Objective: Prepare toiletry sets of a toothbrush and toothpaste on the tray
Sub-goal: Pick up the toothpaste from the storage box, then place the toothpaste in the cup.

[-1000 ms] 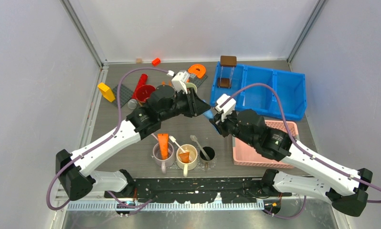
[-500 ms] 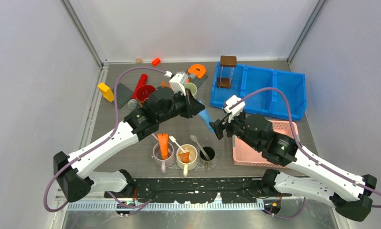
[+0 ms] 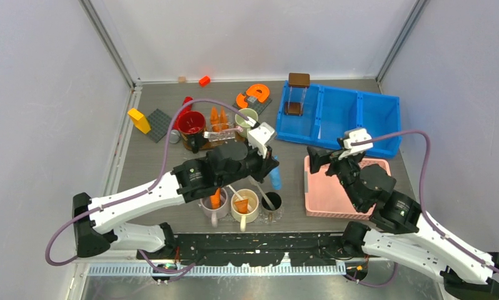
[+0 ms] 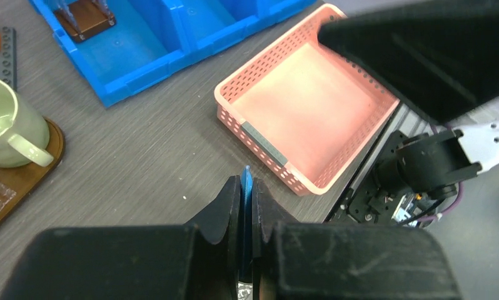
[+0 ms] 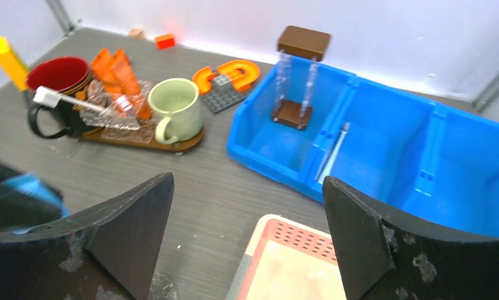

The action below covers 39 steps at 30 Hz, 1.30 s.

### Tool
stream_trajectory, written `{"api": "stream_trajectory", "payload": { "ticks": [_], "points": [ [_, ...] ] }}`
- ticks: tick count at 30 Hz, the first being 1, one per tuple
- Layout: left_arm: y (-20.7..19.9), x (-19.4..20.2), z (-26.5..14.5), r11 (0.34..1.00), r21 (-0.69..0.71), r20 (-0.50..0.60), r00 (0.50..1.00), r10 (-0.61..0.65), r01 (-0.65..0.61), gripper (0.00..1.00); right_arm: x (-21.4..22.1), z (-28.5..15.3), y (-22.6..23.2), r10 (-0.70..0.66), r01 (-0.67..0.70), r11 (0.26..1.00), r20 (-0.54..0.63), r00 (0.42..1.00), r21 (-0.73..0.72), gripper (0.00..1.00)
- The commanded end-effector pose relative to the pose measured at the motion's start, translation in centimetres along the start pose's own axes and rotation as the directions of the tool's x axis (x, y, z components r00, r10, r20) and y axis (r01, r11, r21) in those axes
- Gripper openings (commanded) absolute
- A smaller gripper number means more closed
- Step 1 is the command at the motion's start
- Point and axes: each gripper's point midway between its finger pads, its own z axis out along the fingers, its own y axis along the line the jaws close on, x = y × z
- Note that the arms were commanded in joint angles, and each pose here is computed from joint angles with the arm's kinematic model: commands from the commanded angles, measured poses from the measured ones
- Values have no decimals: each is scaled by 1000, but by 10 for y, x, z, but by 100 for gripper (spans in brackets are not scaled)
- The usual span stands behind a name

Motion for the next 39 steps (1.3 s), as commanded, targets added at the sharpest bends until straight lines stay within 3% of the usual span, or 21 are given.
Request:
{"api": "stream_trajectory", "payload": {
  "ticks": [1, 32, 36, 39],
  "points": [
    [-13, -12, -7, 995, 3, 73, 992, 101, -101, 0, -7, -9, -36, 63, -73, 981, 58, 996, 182, 95],
    [-24, 85, 27, 985, 40, -56, 983, 172, -170, 0, -3, -8, -46, 29, -40, 966, 46, 999, 254, 96],
    [-21, 95, 30, 985, 36, -75, 982, 173, -171, 6, -2, -6, -45, 22, -32, 966, 40, 999, 255, 96],
    [-20, 97, 29, 985, 33, -78, 982, 174, -172, 16, -2, -6, -45, 24, -34, 966, 41, 999, 256, 96]
  ]
}}
